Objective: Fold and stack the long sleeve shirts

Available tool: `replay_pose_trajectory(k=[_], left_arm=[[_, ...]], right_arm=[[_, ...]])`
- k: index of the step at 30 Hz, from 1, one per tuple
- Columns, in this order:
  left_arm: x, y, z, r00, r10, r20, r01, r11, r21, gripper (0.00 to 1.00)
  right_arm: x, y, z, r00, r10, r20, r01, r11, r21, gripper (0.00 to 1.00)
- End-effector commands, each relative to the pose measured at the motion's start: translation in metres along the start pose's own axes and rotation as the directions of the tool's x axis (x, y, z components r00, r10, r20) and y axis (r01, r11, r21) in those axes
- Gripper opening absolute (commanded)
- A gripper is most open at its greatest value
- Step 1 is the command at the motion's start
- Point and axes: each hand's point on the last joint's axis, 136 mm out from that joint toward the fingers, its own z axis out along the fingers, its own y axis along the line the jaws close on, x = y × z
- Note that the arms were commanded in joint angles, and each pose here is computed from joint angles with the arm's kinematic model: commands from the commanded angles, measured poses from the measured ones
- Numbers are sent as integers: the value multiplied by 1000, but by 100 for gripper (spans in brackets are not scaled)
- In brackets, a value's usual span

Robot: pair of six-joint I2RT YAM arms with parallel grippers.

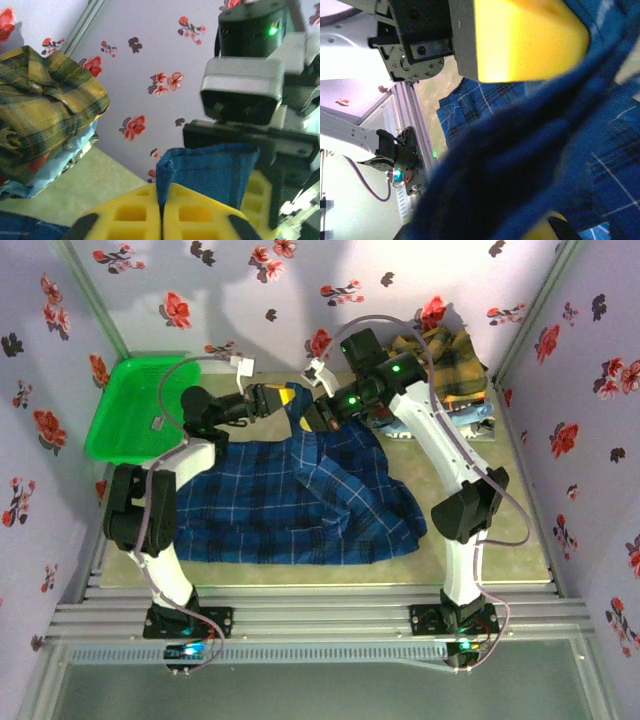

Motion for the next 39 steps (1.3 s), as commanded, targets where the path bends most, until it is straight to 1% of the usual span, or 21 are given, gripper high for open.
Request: replay_pose_trajectory(k=[1,3,4,6,8,11,15,18,19,21,22,23,25,26,28,30,33,36,39], left_arm=[[-40,-34,0,988,144,63,-145,989,18,0],[-53,-32,-3,981,169,95,-166,985,-42,0],[-58,-31,-4,973,209,99,-201,976,-82,0],[-60,-17,-7,968,240,72,-221,954,-205,0],[-64,-10,-9,956,291,42,-266,918,-293,0],[-72,5,-15,954,299,38,-259,879,-401,0],[-75,9,-13,949,312,38,-264,857,-442,0],[-73,17,-16,945,328,17,-274,817,-507,0],[-73,20,-19,945,327,19,-268,805,-530,0],[-73,19,-23,943,332,25,-264,792,-550,0],[-72,21,-26,944,329,25,-258,782,-568,0],[-72,24,-30,945,326,24,-251,769,-589,0],[-71,28,-35,947,320,22,-239,750,-617,0],[-69,30,-37,949,314,23,-230,741,-631,0],[-69,32,-41,948,319,25,-227,727,-647,0],[-69,29,-42,944,328,27,-234,728,-644,0],[-65,24,-45,937,348,11,-259,718,-646,0],[-56,22,-51,940,340,-4,-261,715,-649,0],[-42,18,-57,949,314,-18,-251,721,-646,0]], right_arm=[[-8,-8,-12,999,-28,18,26,996,87,0],[-10,-24,-19,1000,-17,21,13,985,173,0],[-12,-34,-23,1000,-10,26,4,975,224,0],[-15,-54,-31,999,4,37,-16,946,324,0],[-18,-70,-36,999,8,43,-25,915,404,0],[-23,-93,-39,998,24,64,-53,867,496,0],[-35,-111,-43,992,36,120,-98,821,562,0],[-47,-125,-52,986,10,167,-116,764,635,0],[-51,-126,-54,983,0,185,-121,755,644,0],[-62,-128,-57,974,-21,225,-134,749,649,4],[-65,-129,-56,971,-26,238,-139,749,648,4],[-69,-131,-57,968,-34,249,-143,741,656,4],[-73,-136,-58,961,-39,274,-163,721,674,1],[-76,-137,-58,956,-42,290,-172,720,673,0],[-84,-136,-56,946,-55,320,-179,733,656,0],[-90,-132,-51,940,-69,333,-167,761,627,0],[-85,-130,-47,950,-71,304,-144,763,630,1],[-68,-129,-48,967,-37,253,-139,753,643,1],[-47,-118,-47,978,-7,211,-130,766,630,1]])
